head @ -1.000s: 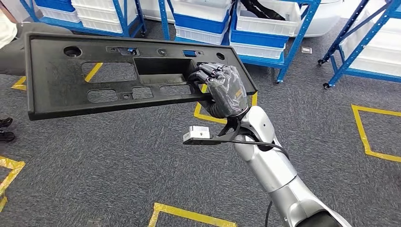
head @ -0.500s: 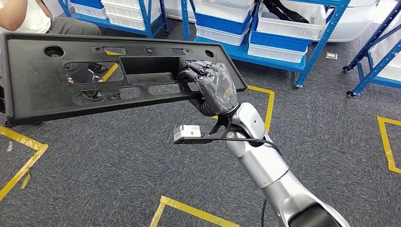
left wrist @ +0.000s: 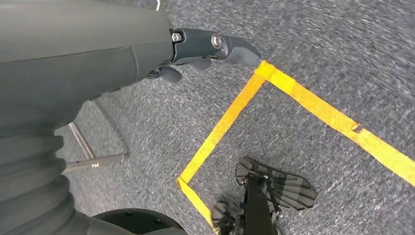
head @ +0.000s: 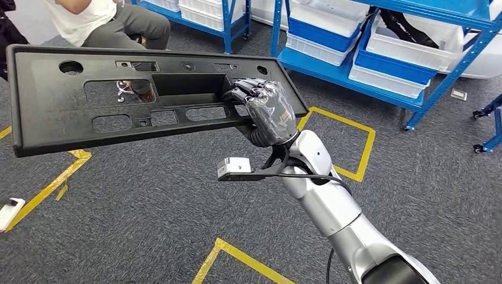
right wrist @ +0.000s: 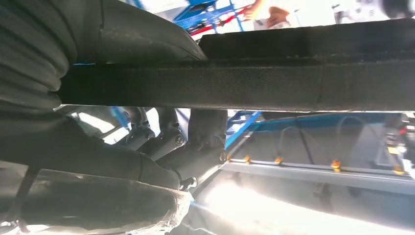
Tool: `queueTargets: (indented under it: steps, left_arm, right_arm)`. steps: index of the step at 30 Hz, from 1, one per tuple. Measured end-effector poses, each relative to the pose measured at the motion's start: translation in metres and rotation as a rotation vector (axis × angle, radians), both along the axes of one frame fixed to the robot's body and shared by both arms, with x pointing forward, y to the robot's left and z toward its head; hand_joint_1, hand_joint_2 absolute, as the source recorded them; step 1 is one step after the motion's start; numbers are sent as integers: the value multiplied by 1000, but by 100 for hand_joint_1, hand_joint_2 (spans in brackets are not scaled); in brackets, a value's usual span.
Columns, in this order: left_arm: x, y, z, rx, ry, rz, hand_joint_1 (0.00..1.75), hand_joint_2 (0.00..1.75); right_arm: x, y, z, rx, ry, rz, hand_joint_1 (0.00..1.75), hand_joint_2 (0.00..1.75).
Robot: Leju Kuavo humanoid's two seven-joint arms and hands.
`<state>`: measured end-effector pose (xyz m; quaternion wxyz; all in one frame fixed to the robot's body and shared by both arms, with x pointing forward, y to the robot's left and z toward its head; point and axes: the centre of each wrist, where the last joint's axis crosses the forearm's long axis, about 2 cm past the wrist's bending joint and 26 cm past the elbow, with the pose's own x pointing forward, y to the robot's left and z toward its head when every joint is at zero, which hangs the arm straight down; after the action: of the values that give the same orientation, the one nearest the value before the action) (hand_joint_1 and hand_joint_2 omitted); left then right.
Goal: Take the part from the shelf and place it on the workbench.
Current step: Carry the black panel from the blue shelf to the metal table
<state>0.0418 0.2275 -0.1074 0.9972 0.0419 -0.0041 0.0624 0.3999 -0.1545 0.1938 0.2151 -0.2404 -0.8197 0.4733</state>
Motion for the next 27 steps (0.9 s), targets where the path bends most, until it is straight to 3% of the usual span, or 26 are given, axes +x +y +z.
queueTargets:
  steps: [27]
  left_arm:
    - [-1, -2, 0, -3, 17, -24, 0, 175]
  right_arm:
    - [-3, 13, 1, -16, 1, 32, 175, 175]
